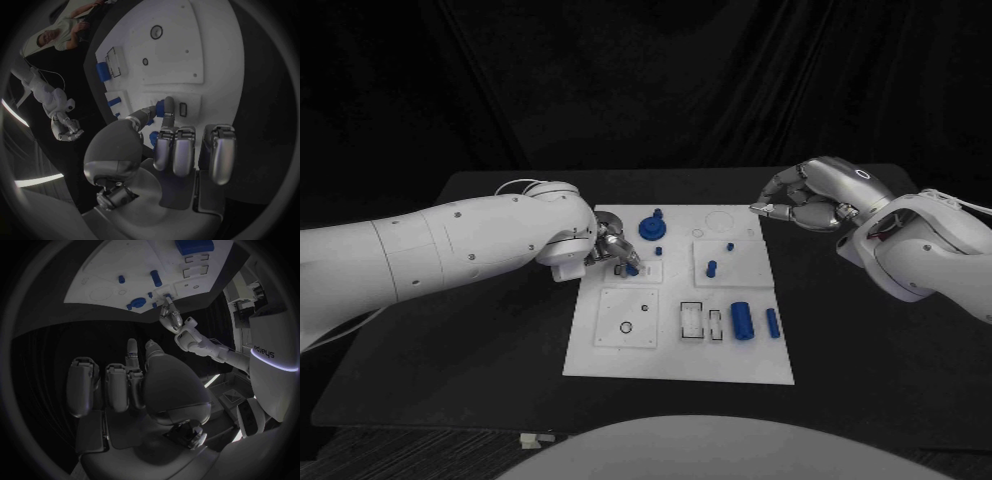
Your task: Assemble the parts on the task board
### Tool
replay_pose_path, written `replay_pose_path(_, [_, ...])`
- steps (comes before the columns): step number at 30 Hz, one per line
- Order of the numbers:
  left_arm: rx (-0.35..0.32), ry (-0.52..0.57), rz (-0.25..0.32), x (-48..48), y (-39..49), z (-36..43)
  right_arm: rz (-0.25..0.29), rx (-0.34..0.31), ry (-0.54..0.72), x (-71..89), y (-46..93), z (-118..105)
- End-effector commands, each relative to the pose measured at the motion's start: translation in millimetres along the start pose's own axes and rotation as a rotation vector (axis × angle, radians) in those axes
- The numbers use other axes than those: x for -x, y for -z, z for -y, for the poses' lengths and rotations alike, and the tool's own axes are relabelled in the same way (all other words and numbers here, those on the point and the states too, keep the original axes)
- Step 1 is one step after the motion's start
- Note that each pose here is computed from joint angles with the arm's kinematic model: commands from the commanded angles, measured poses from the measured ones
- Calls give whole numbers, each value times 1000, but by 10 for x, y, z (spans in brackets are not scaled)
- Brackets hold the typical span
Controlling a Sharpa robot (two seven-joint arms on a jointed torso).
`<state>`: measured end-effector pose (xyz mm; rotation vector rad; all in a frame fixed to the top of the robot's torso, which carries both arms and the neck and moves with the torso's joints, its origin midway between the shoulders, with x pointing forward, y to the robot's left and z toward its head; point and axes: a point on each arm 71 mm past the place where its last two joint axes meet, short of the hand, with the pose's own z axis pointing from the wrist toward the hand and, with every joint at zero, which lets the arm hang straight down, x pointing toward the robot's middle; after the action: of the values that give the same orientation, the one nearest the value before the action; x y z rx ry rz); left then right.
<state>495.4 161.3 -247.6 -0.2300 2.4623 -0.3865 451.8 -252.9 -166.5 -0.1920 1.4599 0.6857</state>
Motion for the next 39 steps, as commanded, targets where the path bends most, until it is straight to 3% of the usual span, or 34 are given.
replay_pose_path(1, [-37, 34, 37, -7, 8, 16, 0, -17, 1, -4, 9, 19])
replay_pose_path(19, [-41, 43, 47, -1, 19, -6, -11, -25, 1, -25, 7, 32])
replay_pose_path(39, [-20, 22, 11, -15, 1, -24, -20, -32, 1, -30, 12, 40])
